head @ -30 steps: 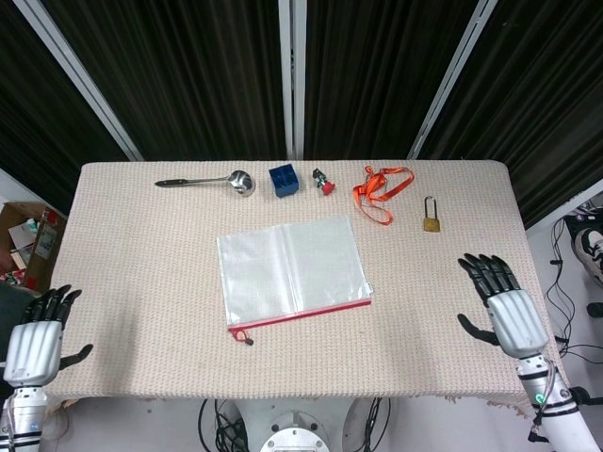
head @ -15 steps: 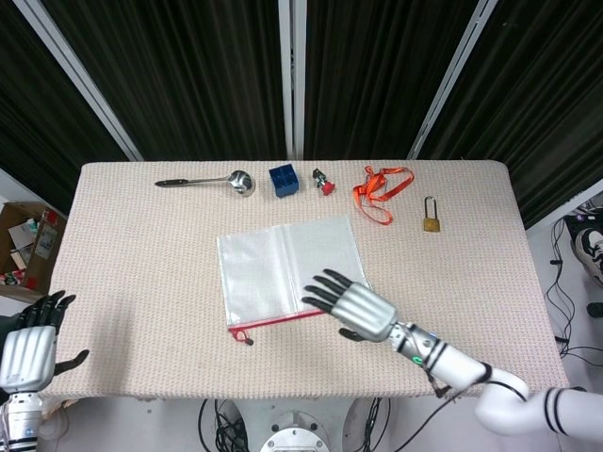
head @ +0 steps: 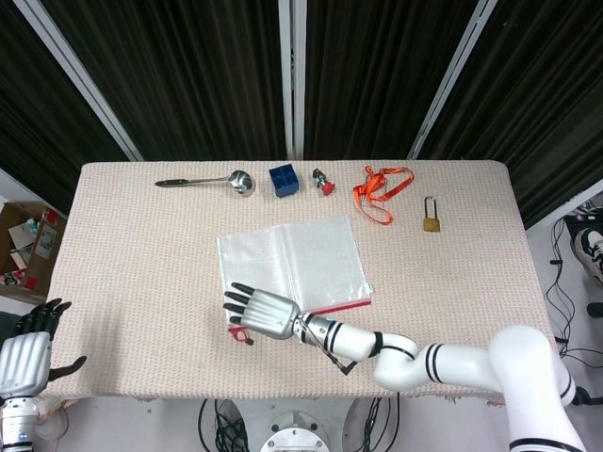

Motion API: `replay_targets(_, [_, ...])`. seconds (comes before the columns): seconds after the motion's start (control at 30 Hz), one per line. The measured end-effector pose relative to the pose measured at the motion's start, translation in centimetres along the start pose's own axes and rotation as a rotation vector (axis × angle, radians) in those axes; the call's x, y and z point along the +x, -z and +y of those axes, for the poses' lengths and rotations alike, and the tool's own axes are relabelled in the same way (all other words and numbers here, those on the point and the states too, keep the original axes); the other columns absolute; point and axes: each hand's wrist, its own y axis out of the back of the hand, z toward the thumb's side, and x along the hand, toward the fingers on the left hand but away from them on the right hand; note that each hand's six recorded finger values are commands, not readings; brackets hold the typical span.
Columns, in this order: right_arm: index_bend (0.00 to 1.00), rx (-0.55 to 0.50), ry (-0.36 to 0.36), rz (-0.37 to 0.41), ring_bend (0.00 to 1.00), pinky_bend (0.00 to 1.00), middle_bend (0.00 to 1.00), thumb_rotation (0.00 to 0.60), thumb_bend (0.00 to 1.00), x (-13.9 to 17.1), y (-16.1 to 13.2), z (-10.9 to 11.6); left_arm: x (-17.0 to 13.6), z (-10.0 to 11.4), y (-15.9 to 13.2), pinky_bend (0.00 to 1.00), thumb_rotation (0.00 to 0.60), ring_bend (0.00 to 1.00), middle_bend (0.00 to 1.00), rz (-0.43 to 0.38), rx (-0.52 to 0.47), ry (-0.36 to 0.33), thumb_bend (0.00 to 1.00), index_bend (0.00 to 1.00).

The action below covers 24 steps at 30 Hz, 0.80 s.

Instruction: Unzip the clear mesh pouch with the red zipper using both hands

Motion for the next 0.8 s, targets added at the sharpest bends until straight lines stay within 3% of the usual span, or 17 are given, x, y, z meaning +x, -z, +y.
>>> replay_targets(0.8, [0.36,0.051,0.014,0.074,0.00,0.00,0.14,0.600,0.31,-3.9,-2.0,-2.2,0.4,-0.9,0.8,0.16,0.600,0.10,0.12,-0.003,-0.059,0.024,0.07,0.17])
